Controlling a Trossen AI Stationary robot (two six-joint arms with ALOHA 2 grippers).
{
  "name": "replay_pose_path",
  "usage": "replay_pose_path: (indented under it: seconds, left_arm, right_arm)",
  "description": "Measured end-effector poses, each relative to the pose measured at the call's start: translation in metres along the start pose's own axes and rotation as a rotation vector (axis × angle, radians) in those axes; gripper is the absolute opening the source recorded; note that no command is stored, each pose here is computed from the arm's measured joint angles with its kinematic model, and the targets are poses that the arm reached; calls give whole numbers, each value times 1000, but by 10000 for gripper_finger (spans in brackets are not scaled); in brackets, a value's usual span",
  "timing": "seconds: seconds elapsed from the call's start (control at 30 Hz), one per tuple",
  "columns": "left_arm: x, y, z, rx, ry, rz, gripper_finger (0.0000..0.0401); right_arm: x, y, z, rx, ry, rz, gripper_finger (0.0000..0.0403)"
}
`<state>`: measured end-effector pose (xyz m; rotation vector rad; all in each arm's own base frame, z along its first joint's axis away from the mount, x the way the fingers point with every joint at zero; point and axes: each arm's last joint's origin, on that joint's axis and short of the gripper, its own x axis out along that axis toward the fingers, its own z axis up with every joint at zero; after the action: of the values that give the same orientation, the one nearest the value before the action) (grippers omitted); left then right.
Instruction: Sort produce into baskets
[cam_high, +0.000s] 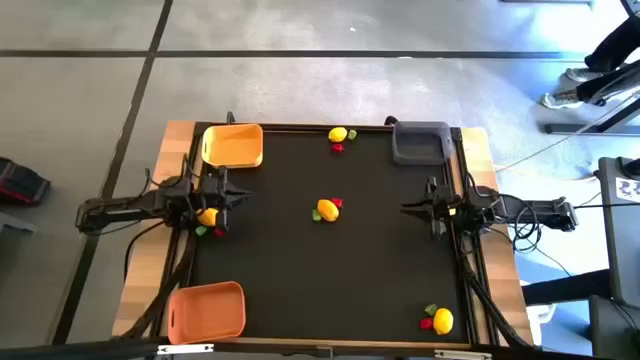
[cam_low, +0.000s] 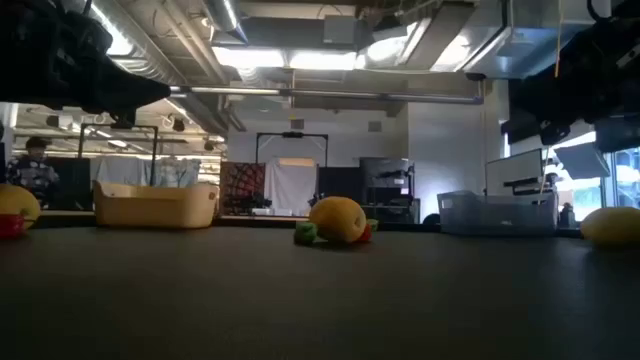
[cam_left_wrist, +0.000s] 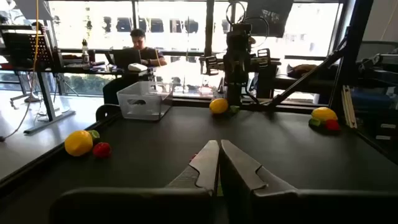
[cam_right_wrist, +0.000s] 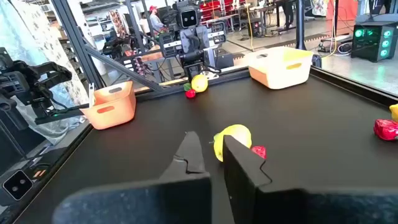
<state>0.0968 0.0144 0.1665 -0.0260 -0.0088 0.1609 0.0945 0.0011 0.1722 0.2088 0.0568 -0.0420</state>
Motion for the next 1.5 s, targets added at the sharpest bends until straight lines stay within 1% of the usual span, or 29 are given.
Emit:
replay_pose_path:
  seconds: [1.43, 1.5]
  left_arm:
    - [0, 0, 0, 0, 0, 0, 10]
    - [0, 0, 0, 0, 1, 0, 10]
  right_arm:
    - [0, 0, 0, 0, -1, 1, 19]
    - [0, 0, 0, -26, -3, -9, 19]
